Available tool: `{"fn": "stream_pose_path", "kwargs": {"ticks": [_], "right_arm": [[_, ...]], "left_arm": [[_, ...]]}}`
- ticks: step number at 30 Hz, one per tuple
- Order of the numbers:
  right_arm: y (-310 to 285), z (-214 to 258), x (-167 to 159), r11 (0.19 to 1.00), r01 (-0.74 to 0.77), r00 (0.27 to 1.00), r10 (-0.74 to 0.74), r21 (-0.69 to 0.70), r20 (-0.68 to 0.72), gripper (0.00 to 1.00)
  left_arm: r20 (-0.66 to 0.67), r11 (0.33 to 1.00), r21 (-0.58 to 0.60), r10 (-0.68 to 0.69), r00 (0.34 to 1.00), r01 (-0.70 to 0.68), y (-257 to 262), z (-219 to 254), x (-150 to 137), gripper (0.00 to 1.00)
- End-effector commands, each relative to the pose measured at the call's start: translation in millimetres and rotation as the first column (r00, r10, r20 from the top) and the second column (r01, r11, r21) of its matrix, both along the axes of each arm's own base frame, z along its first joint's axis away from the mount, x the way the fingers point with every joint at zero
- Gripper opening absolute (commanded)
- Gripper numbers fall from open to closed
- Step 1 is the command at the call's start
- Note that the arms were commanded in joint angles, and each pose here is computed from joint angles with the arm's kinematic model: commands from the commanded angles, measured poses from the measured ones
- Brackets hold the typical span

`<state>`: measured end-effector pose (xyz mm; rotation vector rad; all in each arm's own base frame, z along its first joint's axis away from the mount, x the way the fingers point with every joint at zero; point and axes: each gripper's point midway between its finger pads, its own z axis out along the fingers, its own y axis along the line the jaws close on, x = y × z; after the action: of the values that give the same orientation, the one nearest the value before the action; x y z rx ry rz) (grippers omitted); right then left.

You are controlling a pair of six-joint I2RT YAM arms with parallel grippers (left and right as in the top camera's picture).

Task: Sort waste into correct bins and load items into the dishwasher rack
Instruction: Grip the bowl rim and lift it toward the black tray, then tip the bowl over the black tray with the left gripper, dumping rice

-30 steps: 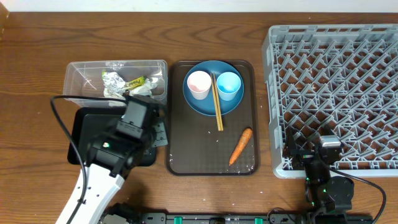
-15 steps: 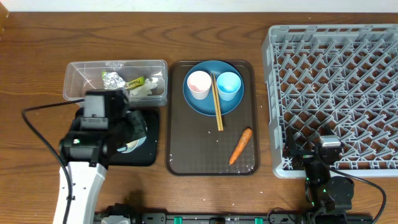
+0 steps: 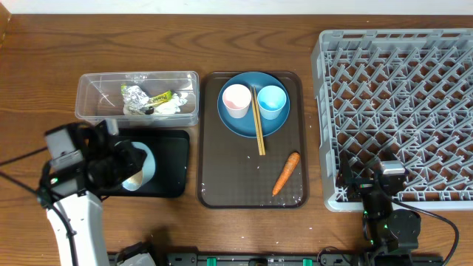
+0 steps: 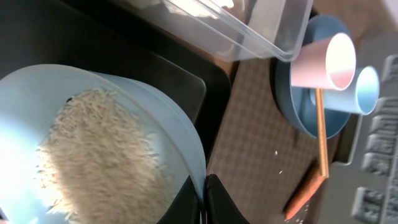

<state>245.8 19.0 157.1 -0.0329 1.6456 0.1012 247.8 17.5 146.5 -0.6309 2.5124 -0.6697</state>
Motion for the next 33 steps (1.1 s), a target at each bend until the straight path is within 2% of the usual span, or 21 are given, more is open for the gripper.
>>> {"fn": "stream_pose_path", "kwargs": {"ticks": [1, 5, 12, 20, 23, 33], "right_arm": [[1.6, -0.3, -0.4, 1.0, -0.007, 1.0, 0.007, -0.001, 0.001, 0.99], [1.6, -0.4, -0.4, 1.0, -0.007, 1.0, 0.007, -0.001, 0.0, 0.99], [1.6, -0.4, -0.4, 1.0, -0.007, 1.0, 0.007, -0.001, 0.0, 0.99], [1.6, -0.4, -0.4, 1.0, -0.007, 1.0, 0.007, -0.001, 0.0, 0.99], [1.6, -0.3, -0.4, 1.0, -0.007, 1.0, 0.007, -0.001, 0.001, 0.99], [1.6, -0.4, -0.4, 1.0, -0.007, 1.0, 0.007, -0.001, 0.0, 0.99]], "left_arm": [[0.114, 0.988, -0.146, -0.024, 0.993, 0.041, -1.4, 7.1, 4.6, 0.07], [0.183, 0.963, -0.268, 0.038, 0.982, 0.012, 13.7, 8.8, 10.6, 0.06], [0.251, 0.882, -0.471, 0.118, 0.961, 0.015, 35.1, 6.4, 18.8, 0.06], [0.289, 0.714, -0.697, 0.2, 0.936, 0.063, 40.0, 10.1, 28.6, 0.06], [0.297, 0.674, -0.735, 0.219, 0.93, 0.076, 40.7, 13.3, 30.3, 0.06], [0.269, 0.643, -0.764, 0.232, 0.935, 0.061, 38.2, 15.5, 28.2, 0.06]]}}
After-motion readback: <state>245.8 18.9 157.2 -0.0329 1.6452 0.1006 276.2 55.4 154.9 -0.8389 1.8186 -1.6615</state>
